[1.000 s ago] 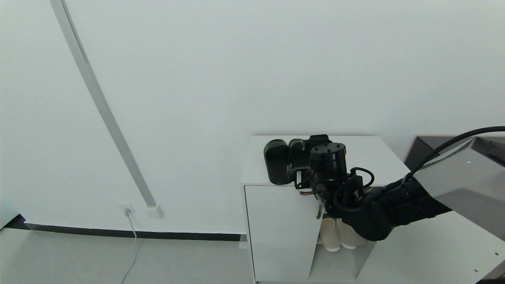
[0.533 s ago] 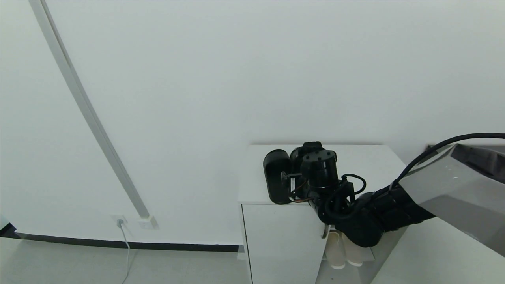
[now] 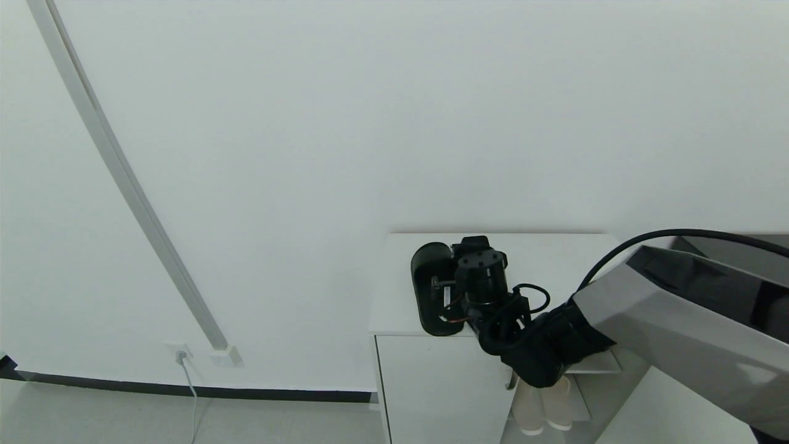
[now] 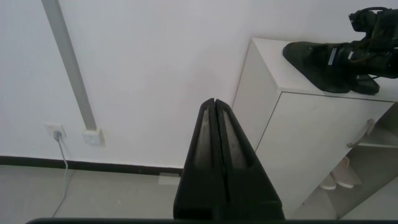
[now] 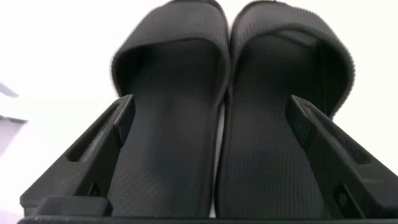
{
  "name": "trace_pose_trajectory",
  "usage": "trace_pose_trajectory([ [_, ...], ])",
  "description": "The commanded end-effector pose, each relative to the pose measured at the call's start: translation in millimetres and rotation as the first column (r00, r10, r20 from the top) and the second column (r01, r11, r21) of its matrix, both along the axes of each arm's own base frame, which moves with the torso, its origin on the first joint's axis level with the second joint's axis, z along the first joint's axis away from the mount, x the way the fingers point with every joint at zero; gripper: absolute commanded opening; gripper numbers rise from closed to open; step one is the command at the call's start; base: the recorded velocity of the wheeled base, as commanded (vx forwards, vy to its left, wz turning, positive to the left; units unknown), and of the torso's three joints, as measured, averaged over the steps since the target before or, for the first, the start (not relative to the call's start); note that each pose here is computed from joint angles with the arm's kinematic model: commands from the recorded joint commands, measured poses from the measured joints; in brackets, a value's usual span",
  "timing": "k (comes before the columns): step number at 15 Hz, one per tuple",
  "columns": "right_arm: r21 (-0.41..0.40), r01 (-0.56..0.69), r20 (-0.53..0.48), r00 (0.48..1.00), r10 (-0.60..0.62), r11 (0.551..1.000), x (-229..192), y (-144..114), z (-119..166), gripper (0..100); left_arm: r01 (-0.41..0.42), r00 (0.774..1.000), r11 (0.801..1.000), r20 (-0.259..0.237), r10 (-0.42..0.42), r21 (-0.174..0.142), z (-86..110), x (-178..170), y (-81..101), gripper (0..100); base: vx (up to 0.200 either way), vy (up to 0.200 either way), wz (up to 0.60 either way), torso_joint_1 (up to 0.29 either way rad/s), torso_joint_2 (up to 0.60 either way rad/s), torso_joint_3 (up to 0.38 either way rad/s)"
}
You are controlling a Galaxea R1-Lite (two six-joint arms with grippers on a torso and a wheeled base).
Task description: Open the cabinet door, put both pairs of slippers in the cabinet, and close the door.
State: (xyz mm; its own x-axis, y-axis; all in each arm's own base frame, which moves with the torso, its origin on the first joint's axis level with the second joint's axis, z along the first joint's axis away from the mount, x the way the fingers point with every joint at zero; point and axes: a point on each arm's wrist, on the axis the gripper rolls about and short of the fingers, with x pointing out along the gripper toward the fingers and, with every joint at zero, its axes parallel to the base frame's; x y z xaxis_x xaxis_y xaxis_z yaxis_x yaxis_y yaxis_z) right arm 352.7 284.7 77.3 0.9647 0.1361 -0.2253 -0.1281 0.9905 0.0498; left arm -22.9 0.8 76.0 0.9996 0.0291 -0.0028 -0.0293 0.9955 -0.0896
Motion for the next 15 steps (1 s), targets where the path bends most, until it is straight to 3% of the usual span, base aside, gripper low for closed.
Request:
trace_pose_trajectory([
  [1, -0.011, 0.004, -0.004, 1.000, -0.004, 1.000, 18, 8, -20, 100, -0.002, 1.000, 1.000, -0.002, 0.002, -0.001, 0.0, 0, 0.0, 0, 0.000, 0.000, 0.00, 0.000, 0.00, 0.000],
  [12, -0.012, 0.043, 0.018, 0.999, -0.043, 0.999, 68, 7, -21, 100, -0.002, 1.000, 1.000, -0.002, 0.002, -0.005, 0.0, 0, 0.0, 0, 0.000, 0.000, 0.00, 0.000, 0.00, 0.000],
  [13, -0.013, 0.041, 0.017, 0.999, -0.041, 0.999, 68, 7, -21, 0, -0.002, 1.000, 1.000, -0.002, 0.002, -0.005, 0.0, 0, 0.0, 0, 0.000, 0.000, 0.00, 0.000, 0.00, 0.000],
  [15, -0.014, 0.041, 0.017, 0.999, -0.041, 0.999, 68, 7, -21, 0, -0.002, 1.000, 1.000, 0.000, 0.002, -0.005, -0.1, 0, 0.0, 0, 0.000, 0.000, 0.00, 0.000, 0.00, 0.000],
])
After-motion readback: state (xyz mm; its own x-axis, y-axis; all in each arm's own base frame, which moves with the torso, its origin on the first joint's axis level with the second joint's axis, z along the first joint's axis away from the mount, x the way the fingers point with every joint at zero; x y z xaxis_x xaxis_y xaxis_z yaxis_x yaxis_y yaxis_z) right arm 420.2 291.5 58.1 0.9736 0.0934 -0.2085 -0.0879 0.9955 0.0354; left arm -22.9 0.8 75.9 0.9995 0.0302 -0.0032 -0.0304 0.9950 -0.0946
